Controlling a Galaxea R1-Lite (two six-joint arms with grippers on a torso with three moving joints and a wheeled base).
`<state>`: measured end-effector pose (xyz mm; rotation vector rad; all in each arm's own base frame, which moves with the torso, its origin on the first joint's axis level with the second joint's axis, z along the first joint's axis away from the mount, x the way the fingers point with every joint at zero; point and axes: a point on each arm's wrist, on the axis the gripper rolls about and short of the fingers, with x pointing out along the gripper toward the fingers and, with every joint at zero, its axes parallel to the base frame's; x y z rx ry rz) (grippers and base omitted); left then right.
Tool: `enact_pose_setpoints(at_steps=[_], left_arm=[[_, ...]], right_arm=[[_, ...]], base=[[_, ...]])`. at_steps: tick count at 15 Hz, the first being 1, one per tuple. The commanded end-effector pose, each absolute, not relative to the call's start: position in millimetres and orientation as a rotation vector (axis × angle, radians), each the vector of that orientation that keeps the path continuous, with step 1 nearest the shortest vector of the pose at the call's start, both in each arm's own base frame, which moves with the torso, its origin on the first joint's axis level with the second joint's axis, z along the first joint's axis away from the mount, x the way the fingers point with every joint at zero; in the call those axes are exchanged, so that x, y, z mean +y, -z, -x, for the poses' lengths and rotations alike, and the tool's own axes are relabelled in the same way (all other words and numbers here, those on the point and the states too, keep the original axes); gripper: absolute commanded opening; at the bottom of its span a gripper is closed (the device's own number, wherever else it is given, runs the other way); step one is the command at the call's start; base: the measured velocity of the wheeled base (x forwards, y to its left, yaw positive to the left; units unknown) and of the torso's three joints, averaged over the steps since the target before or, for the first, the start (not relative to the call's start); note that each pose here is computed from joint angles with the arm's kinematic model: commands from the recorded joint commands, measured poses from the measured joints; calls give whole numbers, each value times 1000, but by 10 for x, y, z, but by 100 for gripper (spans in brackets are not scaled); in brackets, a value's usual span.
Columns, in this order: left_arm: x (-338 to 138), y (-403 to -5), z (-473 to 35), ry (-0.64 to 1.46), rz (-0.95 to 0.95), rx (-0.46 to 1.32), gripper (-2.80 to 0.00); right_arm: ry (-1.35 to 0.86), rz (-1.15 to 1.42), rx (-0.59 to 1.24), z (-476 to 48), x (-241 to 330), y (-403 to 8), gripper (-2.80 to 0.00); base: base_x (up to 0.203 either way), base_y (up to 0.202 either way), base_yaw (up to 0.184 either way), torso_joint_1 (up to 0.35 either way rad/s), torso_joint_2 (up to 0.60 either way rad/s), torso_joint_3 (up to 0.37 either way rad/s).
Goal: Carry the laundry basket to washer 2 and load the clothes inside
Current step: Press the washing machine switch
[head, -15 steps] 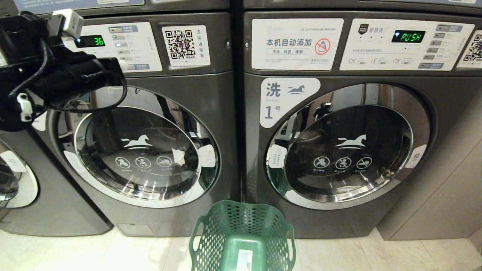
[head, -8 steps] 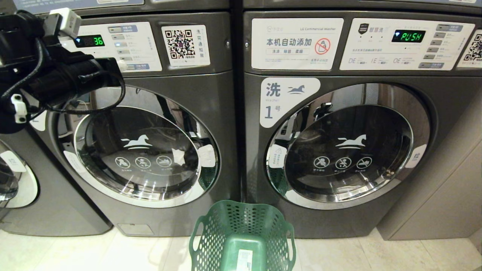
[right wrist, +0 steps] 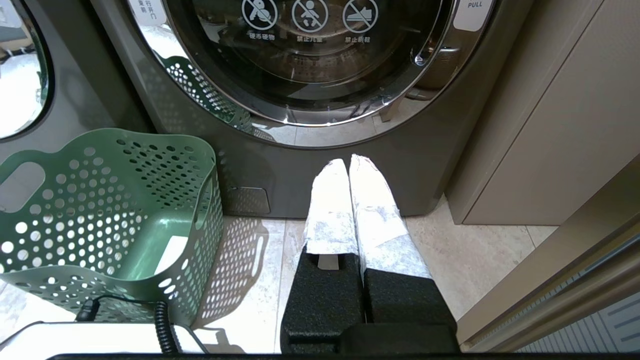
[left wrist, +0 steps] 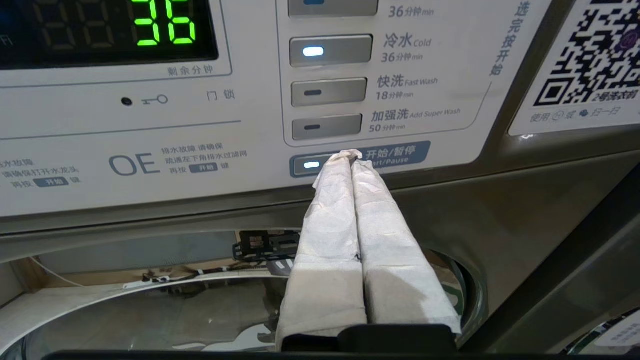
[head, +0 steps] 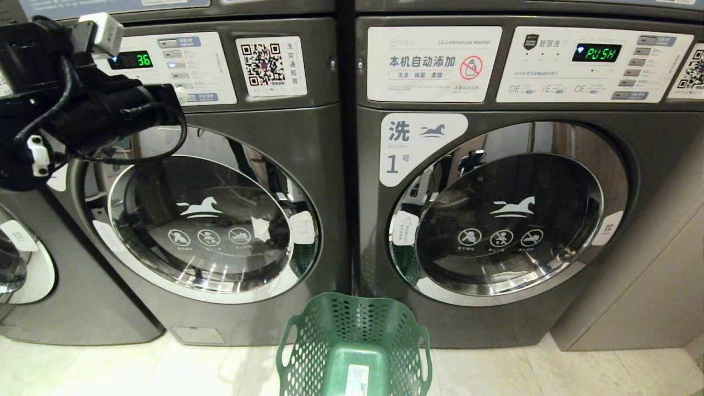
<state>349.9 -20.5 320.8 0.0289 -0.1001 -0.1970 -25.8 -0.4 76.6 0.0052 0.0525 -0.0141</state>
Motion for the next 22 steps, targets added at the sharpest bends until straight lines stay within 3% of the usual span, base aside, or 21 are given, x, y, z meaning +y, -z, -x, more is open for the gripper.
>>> enact_pose_setpoints(at_steps=[1, 18, 22], left_arm=[[-208, -3188, -3554, 198, -29, -99, -280], [-215, -3071, -3809, 195, -28, -82, -280], [-212, -3144, -3640, 195, -29, -91, -280]], right_arm=[[14, -6, 54, 257, -5, -766, -280], [14, -6, 54, 257, -5, -766, -280], [14, -9, 54, 257, -5, -766, -280]], base=[[0, 0, 0, 0, 0, 0], [0, 0, 0, 0, 0, 0], [0, 0, 0, 0, 0, 0]])
